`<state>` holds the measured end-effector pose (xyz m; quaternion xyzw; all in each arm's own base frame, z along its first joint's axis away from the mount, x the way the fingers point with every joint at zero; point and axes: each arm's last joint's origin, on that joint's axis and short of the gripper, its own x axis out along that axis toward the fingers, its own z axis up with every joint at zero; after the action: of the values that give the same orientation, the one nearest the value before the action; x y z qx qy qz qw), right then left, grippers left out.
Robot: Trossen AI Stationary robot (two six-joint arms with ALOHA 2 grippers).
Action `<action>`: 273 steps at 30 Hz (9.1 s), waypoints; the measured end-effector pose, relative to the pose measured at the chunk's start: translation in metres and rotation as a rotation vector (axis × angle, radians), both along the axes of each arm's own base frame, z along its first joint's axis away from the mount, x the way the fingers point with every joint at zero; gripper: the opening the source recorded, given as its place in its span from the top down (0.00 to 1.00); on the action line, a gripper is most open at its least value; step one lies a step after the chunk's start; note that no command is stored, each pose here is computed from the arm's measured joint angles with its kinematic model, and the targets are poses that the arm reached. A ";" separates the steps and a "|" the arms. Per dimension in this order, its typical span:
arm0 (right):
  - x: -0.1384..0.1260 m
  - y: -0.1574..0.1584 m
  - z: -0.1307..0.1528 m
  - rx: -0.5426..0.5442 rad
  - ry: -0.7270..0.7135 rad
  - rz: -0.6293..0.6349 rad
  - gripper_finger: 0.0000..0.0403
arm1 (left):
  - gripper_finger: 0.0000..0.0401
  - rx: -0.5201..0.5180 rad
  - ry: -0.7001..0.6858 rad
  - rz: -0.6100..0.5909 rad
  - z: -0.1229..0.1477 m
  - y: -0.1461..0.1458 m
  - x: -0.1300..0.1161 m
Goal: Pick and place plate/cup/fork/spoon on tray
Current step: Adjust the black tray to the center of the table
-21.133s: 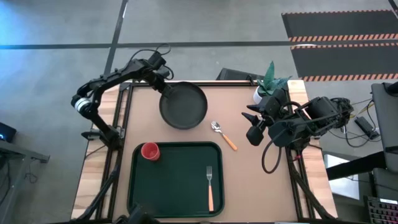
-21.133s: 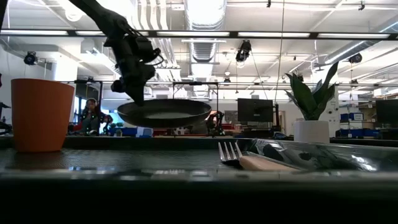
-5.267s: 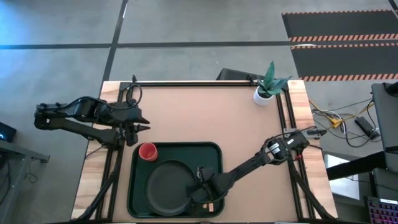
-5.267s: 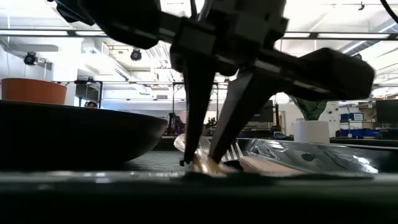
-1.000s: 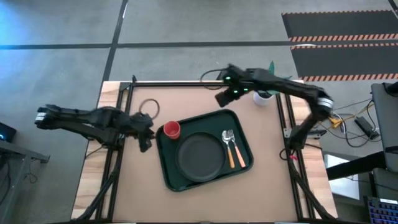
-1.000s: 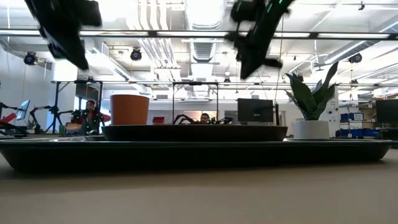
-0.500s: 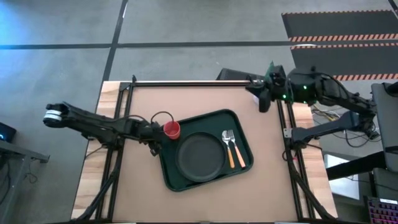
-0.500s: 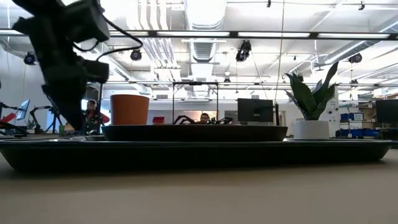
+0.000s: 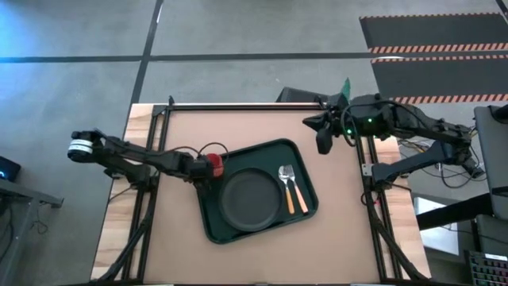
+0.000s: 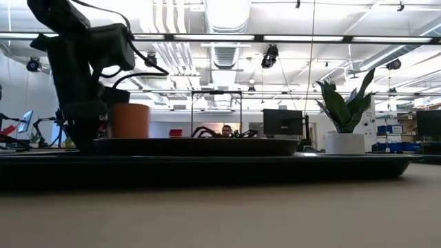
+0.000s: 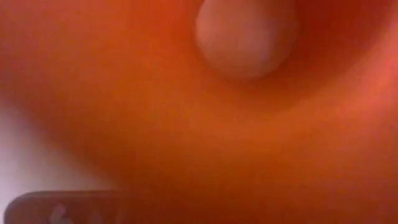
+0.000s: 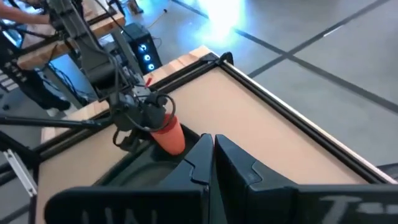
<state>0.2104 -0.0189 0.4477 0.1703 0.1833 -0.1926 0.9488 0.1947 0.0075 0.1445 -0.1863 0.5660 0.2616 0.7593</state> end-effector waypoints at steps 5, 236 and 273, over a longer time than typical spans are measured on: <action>0.003 0.000 -0.001 -0.006 0.007 0.006 0.98 | 0.79 0.035 0.063 0.001 0.003 0.009 -0.008; -0.001 0.080 -0.288 0.608 0.740 -0.506 0.98 | 1.00 -0.129 -0.170 0.354 0.016 0.015 -0.027; 0.019 0.095 -0.305 0.641 0.710 -0.538 0.98 | 1.00 -0.104 -0.171 0.398 0.007 0.014 -0.051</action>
<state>0.2297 0.0761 0.1427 0.4164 0.4919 -0.4086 0.6463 0.1436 0.0214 0.1516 -0.3549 0.4645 0.3600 0.7271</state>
